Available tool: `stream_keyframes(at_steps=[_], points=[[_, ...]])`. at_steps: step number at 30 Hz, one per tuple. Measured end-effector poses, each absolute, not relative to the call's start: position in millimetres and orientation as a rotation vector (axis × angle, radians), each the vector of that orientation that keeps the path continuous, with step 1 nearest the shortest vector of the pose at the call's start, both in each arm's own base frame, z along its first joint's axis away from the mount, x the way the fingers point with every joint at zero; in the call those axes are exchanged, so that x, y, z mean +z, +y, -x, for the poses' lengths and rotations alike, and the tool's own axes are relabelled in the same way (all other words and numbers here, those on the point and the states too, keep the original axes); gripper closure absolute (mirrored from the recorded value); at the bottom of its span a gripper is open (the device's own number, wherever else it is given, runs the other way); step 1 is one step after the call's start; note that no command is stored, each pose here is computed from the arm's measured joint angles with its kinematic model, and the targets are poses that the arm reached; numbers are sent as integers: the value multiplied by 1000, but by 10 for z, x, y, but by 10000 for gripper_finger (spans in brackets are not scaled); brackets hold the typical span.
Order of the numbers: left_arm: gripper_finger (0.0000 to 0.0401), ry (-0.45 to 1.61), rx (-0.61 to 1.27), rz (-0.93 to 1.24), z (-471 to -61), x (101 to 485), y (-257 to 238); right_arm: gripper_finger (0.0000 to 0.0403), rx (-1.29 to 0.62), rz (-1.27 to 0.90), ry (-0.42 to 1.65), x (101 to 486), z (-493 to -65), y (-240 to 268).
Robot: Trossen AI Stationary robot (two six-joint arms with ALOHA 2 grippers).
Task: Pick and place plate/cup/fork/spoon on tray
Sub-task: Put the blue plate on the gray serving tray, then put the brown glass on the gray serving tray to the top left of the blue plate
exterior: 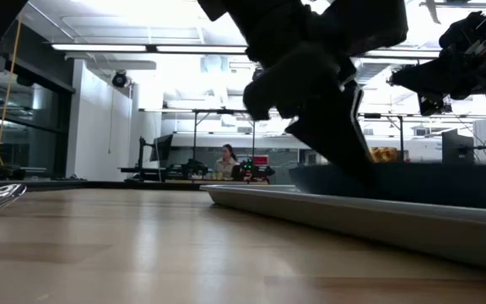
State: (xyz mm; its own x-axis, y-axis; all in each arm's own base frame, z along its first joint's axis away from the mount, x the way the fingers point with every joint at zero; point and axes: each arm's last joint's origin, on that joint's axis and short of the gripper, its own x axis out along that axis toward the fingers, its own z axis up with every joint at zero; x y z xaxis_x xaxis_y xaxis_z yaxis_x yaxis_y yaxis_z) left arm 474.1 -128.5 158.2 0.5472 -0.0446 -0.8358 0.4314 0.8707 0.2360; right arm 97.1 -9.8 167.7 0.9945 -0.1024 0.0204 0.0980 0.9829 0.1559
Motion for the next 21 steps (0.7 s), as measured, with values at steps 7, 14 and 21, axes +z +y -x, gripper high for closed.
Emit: stream_keyframes(at_steps=[7, 14, 21], points=[[269, 999, -304, -309, -4757, 1661, -1214, 402, -100, -155, -28, 1677, -971, -97], [211, 1094, -312, -347, -4770, 2079, -1030, 402, -101, -155, -28, 1677, -971, -97], [198, 1284, -207, -265, -4644, 2487, -475, 402, -101, -155, -28, 1676, -971, -98]])
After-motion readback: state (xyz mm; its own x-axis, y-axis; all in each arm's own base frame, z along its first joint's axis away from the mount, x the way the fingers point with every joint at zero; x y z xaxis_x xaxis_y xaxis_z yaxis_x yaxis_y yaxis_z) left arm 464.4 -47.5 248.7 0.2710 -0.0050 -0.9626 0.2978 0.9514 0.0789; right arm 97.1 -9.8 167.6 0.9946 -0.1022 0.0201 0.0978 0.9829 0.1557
